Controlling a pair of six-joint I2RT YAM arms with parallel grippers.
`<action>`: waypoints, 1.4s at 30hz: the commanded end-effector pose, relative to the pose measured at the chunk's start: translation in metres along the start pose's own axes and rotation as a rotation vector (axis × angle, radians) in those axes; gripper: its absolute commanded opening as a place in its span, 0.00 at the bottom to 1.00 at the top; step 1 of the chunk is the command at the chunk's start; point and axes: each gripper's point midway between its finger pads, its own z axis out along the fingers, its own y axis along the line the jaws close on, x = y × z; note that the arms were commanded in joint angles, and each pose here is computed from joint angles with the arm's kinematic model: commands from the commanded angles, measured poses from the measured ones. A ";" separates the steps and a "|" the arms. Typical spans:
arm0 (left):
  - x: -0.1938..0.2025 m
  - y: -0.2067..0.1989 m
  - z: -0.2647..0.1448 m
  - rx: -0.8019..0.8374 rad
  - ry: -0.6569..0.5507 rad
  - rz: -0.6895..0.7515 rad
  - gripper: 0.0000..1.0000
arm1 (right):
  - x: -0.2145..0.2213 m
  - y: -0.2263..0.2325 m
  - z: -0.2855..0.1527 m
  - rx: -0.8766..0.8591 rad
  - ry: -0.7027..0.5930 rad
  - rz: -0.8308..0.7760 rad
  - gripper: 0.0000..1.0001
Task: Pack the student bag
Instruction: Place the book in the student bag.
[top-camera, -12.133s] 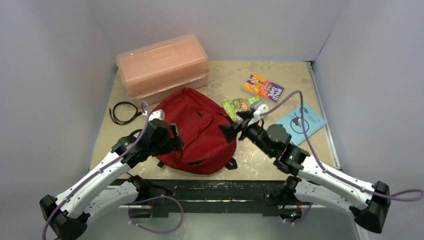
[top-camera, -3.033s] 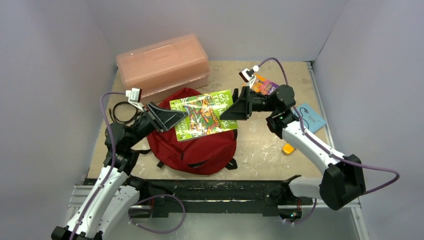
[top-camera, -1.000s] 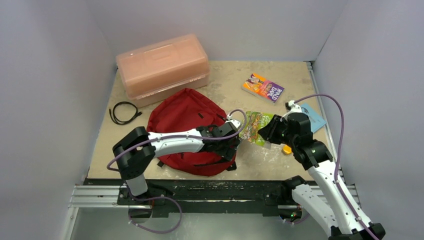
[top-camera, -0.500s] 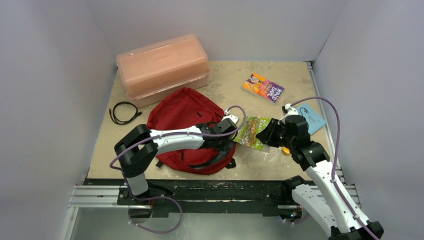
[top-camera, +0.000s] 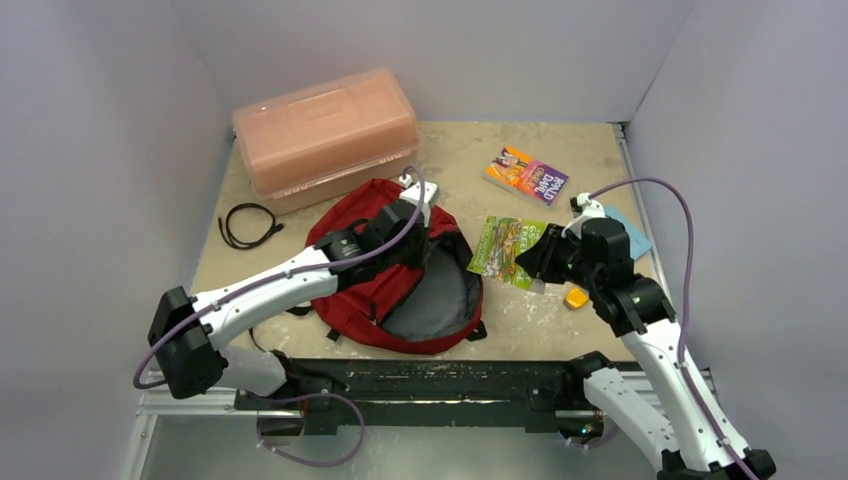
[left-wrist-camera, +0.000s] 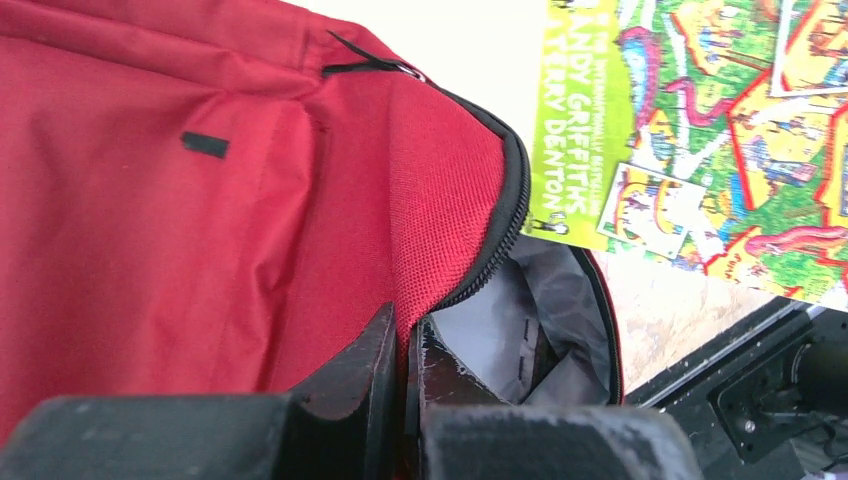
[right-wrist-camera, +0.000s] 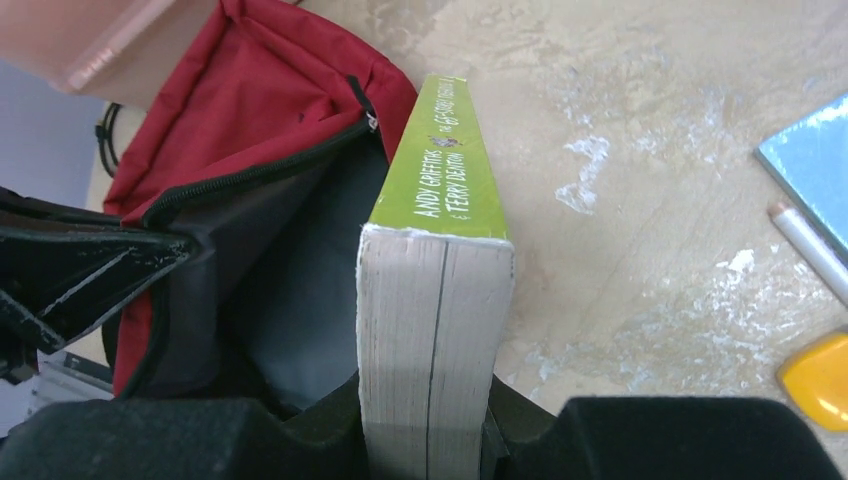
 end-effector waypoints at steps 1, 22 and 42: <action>-0.042 0.004 -0.029 0.053 -0.151 -0.075 0.00 | -0.044 0.035 -0.024 -0.113 -0.127 -0.060 0.00; -0.116 0.034 -0.066 -0.094 -0.404 -0.013 0.00 | -0.026 0.110 -0.073 -0.515 0.038 -0.120 0.00; -0.094 -0.016 -0.082 0.196 -0.262 -0.023 0.00 | -0.014 0.106 0.055 -0.603 0.094 0.365 0.00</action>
